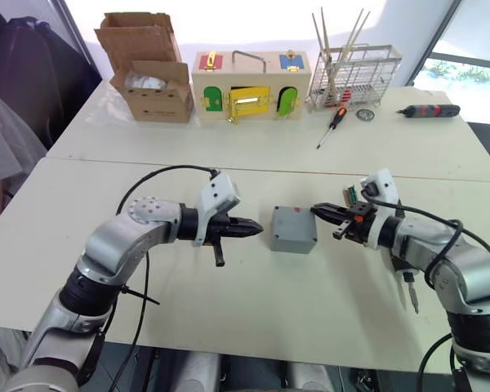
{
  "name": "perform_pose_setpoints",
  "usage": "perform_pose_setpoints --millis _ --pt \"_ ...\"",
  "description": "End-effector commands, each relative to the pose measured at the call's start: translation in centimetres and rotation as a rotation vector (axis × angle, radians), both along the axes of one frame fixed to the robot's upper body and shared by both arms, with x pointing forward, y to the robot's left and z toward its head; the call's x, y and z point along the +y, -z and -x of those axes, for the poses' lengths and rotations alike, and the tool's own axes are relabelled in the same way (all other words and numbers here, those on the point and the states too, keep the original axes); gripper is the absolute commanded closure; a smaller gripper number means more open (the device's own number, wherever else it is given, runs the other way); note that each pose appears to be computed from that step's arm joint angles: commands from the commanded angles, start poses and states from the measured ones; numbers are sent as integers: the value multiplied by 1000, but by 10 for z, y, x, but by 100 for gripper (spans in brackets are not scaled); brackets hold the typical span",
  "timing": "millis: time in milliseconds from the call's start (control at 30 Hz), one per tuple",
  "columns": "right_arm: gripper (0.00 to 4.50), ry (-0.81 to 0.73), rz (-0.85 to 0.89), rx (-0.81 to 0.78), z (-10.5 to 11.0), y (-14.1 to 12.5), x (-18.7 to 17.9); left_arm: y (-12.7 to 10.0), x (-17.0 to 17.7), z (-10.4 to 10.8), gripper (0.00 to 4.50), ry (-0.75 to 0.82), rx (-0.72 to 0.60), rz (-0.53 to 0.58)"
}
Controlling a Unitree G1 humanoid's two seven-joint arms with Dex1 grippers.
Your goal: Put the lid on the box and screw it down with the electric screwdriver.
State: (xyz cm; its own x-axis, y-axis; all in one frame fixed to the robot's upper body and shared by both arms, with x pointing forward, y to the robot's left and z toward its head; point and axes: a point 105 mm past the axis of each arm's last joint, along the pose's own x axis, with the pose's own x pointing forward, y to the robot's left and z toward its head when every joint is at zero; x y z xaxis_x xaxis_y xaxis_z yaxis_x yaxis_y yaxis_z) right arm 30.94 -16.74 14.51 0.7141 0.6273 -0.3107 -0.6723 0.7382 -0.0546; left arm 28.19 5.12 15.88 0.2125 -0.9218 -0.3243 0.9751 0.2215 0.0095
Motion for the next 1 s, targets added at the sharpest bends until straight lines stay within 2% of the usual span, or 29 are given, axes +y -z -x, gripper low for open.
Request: perform_pose_setpoints --millis 33,200,267,400,467,533,633,733,867,1000 --pt "362 -7 20 -40 -1 -8 -2 -15 0 0 450 3 -38 39" --pt "97 20 41 -103 -7 -28 -9 -14 0 -1 450 -3 -26 49" --pt "22 18 29 -118 -6 -42 -12 -15 -1 -1 450 -1 -28 56" --pt "22 39 -11 -167 -5 -77 -24 -18 -3 -1 450 4 -38 67" --pt "22 123 -26 -192 -9 -105 -47 -25 -7 1 450 27 -49 90" --pt "22 210 9 -114 -9 -120 -77 -34 -13 6 450 67 -67 119" --pt "22 258 198 -27 -3 -119 -109 -38 -23 11 450 108 -106 124" --pt "10 335 264 49 -4 -119 -131 -39 -33 19 450 147 -136 131" --pt "10 418 308 335 12 -91 -154 -38 -46 32 450 198 -165 138" --pt "10 370 320 572 37 -73 -153 -33 -52 35 450 212 -185 135"
